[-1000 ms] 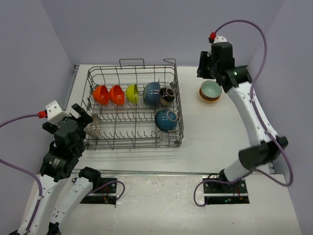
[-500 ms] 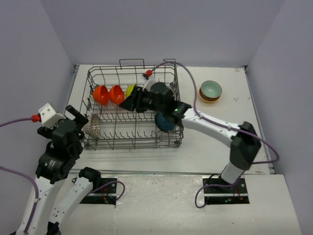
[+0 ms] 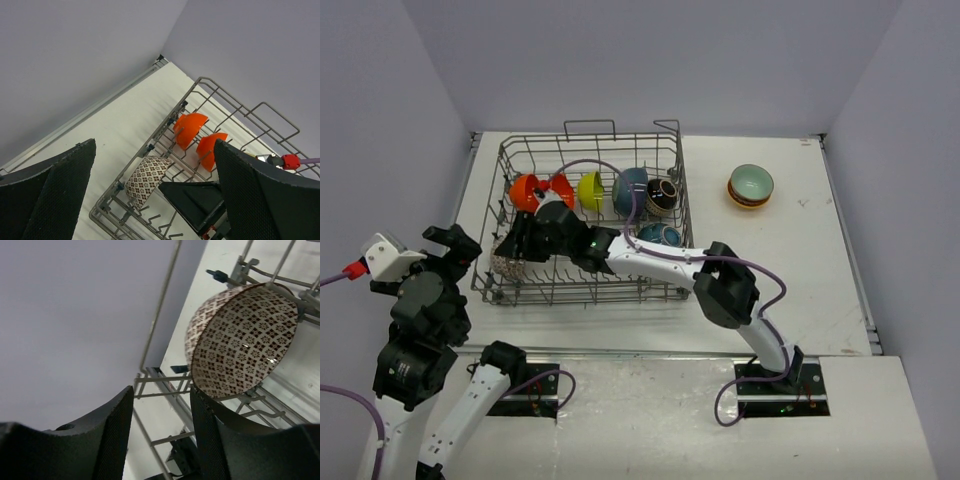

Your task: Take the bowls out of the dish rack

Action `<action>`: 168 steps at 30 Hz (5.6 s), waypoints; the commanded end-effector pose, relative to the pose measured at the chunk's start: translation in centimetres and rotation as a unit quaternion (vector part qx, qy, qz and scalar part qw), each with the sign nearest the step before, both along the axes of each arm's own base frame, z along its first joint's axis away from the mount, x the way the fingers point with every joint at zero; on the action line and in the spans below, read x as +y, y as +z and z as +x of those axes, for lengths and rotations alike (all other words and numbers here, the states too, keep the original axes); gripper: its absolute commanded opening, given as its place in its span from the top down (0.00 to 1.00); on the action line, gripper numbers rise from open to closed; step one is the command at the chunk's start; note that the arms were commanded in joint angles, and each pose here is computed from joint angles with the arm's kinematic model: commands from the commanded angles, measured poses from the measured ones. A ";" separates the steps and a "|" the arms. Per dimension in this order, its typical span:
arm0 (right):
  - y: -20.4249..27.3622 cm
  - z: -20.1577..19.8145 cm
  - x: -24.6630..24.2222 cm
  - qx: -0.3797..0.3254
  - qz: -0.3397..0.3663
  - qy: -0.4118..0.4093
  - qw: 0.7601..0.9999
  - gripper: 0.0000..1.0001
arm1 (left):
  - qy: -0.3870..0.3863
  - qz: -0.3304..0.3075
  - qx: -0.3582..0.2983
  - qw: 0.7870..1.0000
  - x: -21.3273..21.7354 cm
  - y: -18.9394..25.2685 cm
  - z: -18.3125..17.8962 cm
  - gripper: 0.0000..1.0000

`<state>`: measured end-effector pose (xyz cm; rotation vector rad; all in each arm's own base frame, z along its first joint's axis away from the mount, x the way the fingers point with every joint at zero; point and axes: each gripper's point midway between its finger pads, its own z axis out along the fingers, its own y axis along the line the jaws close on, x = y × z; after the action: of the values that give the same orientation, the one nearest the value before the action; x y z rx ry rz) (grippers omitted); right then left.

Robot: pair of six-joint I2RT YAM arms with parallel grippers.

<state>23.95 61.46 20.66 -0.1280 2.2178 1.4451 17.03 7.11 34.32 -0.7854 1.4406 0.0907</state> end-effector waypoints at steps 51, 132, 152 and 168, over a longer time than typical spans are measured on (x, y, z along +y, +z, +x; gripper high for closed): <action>3.2 2.8 3.6 0.125 0.224 0.061 0.965 1.00 | 0.008 0.008 -0.014 1.000 0.1 -0.5 0.6 0.00; -0.1 28.1 -57.2 -0.072 -0.594 -0.232 0.767 1.00 | -0.067 0.051 0.070 0.994 -3.3 -3.8 4.9 0.00; -7.9 26.5 -56.6 0.012 -0.665 -0.173 0.726 1.00 | -0.075 0.054 0.069 0.993 -3.5 -3.7 4.9 0.00; -7.3 26.2 -57.0 0.011 -0.666 -0.188 0.722 0.66 | -0.074 0.054 0.068 0.993 -3.4 -3.7 4.7 0.00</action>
<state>50.03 4.71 10.21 -0.1461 2.6692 -0.5600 21.64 3.71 29.93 -0.5968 1.6321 0.1156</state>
